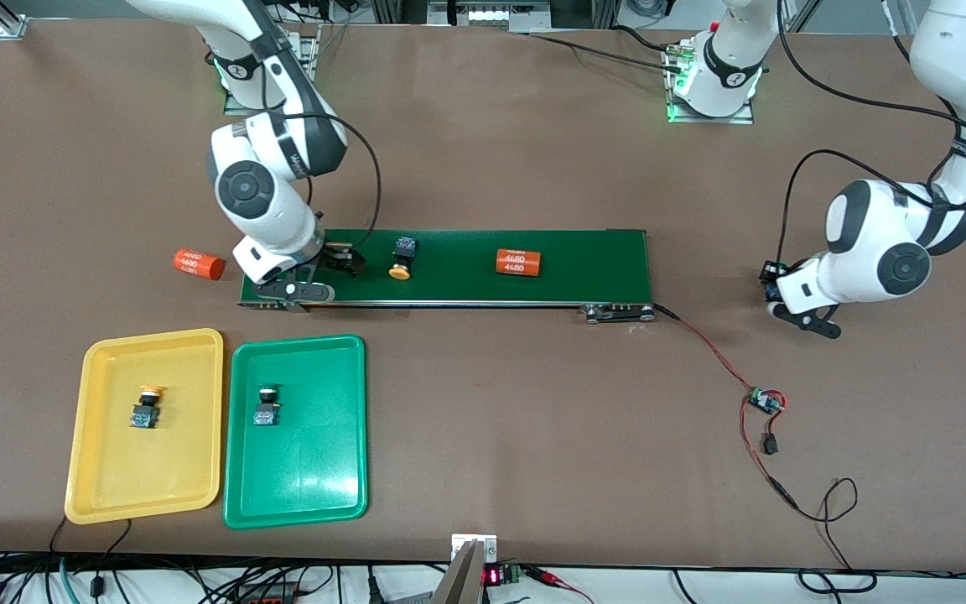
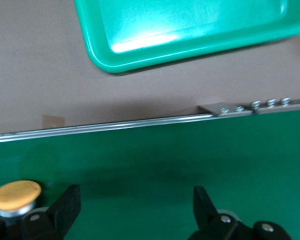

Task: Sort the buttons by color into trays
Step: 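Return the right gripper to the belt while the left gripper lifts a button, then place the button on the belt while the right gripper grasps a yellow-cap button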

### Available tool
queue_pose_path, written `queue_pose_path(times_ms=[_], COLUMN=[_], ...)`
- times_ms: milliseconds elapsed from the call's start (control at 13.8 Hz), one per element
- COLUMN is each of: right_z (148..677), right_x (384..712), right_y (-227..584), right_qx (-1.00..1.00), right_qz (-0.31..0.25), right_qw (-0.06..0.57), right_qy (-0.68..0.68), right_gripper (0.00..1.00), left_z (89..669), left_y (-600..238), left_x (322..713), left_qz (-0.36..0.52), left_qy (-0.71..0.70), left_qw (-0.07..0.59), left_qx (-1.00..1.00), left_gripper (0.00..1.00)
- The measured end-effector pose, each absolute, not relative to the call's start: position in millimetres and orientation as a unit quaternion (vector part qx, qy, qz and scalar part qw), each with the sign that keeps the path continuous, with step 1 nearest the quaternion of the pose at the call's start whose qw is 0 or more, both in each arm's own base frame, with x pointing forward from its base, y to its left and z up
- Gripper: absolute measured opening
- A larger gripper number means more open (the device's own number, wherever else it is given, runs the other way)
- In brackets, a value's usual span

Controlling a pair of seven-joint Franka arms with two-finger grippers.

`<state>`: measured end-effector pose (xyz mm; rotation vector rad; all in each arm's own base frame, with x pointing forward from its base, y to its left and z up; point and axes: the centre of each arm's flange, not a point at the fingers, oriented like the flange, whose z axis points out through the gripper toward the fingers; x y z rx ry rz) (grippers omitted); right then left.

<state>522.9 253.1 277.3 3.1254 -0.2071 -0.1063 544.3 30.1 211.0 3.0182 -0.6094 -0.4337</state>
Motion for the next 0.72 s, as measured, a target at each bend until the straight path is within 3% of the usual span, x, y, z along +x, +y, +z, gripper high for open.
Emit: queue_pose_path(times_ms=[362,724], right_z=[272.8,278.6], right_x=[517.0,512.6], right_y=[265.8,280.2], right_qx=[0.996,0.997], right_qz=[-0.040,-0.035], right_qw=[-0.004,-0.007], right_qy=[-0.079,-0.067], right_gripper=[1.00,1.00], left_z=[265.3,278.2], left_y=[-135.1,-202.9], left_x=[536.5,518.6], left_qz=[-0.115,-0.117], left_qy=[-0.226,-0.157], left_qw=[0.055,0.064], left_qx=[0.966,0.979], left_gripper=[0.40,0.40])
